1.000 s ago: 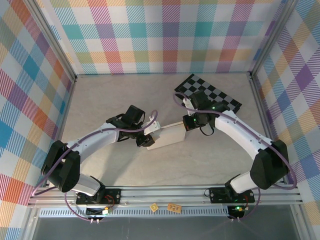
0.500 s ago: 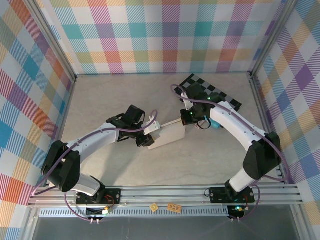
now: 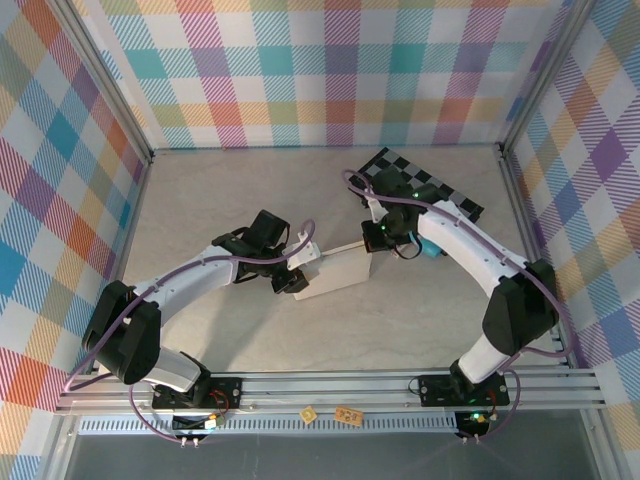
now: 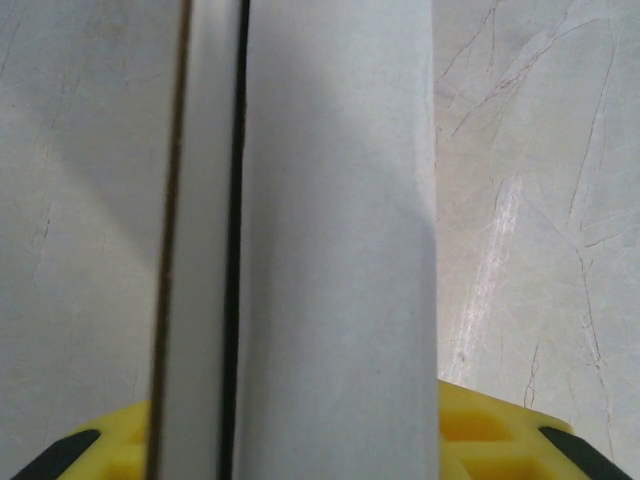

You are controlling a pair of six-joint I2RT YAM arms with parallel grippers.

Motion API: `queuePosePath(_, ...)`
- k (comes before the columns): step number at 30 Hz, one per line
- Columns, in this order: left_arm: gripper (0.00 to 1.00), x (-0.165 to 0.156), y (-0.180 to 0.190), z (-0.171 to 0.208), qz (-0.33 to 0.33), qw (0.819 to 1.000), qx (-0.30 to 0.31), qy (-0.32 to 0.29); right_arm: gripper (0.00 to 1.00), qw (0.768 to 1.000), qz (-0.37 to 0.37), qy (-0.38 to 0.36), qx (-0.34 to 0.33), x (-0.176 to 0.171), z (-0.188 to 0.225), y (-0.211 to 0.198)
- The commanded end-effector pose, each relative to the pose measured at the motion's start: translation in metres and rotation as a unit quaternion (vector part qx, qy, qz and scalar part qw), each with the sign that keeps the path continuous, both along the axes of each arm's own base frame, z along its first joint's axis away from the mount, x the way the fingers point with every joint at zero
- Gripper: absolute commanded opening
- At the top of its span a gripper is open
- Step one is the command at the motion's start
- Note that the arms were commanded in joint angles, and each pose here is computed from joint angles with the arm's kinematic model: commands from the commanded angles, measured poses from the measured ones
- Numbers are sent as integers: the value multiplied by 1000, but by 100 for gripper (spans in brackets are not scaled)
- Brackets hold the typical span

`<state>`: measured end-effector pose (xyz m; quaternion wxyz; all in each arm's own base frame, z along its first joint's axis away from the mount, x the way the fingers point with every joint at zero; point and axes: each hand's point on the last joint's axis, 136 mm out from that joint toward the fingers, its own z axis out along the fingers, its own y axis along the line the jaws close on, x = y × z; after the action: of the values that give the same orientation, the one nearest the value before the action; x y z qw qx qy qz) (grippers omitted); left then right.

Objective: Fold the paper box

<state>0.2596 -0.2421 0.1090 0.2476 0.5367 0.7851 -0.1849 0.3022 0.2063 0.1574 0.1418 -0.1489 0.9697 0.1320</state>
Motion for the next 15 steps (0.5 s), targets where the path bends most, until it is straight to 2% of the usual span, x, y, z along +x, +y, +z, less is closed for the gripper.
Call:
queuePosePath(1, 36, 3, 6, 0, 6, 1000, 13, 3, 0, 1000, 6, -8, -18, -7, -8, -14)
queuePosePath(9, 38, 6, 7, 0, 12, 1000, 17, 1, 0, 999, 9, -26, -27, -10, -16, -21)
queuePosePath(15, 49, 13, 6, 24, 44, 999, -11, -26, 0, 999, 5, -32, -25, -8, -12, -20)
